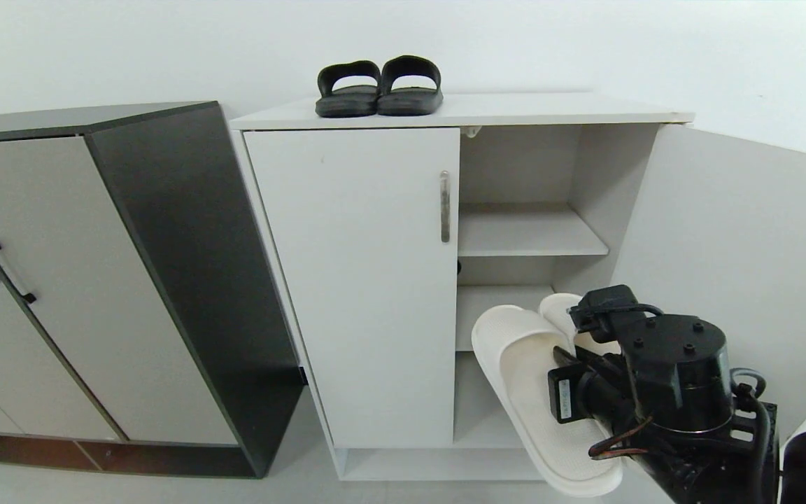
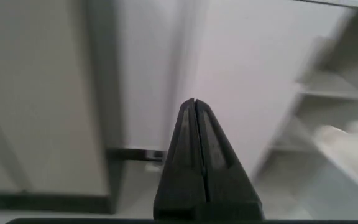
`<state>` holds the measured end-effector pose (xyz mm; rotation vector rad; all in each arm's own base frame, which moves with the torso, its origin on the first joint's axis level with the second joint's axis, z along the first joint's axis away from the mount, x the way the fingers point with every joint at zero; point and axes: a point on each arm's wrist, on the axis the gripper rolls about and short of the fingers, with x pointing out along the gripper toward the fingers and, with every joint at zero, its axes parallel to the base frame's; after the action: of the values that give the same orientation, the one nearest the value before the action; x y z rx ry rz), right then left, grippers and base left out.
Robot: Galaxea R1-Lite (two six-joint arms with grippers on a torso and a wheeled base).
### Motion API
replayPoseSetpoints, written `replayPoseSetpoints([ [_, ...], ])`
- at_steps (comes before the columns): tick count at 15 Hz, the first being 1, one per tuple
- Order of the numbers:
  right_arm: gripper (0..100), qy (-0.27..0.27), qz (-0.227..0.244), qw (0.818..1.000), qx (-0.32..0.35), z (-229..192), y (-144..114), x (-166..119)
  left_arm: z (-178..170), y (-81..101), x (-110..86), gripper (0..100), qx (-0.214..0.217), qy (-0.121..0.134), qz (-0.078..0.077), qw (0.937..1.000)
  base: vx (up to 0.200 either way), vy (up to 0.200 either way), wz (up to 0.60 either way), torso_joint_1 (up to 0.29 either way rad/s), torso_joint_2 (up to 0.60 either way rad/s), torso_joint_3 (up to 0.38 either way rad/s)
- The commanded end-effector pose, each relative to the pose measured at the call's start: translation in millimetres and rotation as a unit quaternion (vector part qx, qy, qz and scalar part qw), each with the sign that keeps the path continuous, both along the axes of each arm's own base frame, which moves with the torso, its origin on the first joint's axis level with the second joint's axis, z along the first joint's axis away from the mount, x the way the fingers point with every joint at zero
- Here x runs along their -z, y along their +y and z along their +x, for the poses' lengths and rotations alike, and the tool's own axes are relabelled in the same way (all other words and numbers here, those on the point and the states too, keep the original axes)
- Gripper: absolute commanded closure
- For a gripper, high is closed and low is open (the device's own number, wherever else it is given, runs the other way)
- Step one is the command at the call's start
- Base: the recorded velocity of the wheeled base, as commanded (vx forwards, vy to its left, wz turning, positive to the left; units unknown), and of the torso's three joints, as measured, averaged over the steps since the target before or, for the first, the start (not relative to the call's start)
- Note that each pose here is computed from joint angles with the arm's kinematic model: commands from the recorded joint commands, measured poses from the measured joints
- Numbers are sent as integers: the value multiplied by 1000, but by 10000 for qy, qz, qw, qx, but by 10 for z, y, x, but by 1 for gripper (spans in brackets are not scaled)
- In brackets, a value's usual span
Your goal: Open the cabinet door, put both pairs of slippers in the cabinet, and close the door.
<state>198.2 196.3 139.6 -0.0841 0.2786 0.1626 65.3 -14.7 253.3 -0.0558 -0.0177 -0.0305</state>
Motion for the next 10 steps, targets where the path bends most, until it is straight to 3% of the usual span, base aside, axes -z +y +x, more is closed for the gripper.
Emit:
replayPoseSetpoints([
  [1,100,61,-66,10000,12,18,10,51,-624,224,773,100,-2032,46,102,9791,0,0,0,0,0,0],
  [2,100,67,-71,10000,12,19,12,55,-666,221,868,100,-2227,44,116,9748,0,0,0,0,0,0],
  [3,100,56,-60,10000,12,15,7,49,-776,193,1104,100,-2313,-60,199,9727,0,0,0,0,0,0],
  [4,100,61,-66,10000,12,10,2,52,-811,177,1226,100,-2092,-92,309,9773,0,0,0,0,0,0],
  [6,100,79,-81,9999,-3,7,5,66,-832,131,1579,100,-1164,-59,734,9905,0,0,0,0,0,0],
  [7,100,85,-79,9999,-8,2,6,70,-806,114,1659,100,-695,69,768,9946,0,0,0,0,0,0],
  [8,100,103,-94,9999,-23,-6,4,80,-806,93,1724,100,-197,351,726,9965,0,0,0,0,0,0],
  [10,100,130,-121,9998,-53,-21,8,99,-809,53,1724,100,692,258,920,9930,0,0,0,0,0,0],
])
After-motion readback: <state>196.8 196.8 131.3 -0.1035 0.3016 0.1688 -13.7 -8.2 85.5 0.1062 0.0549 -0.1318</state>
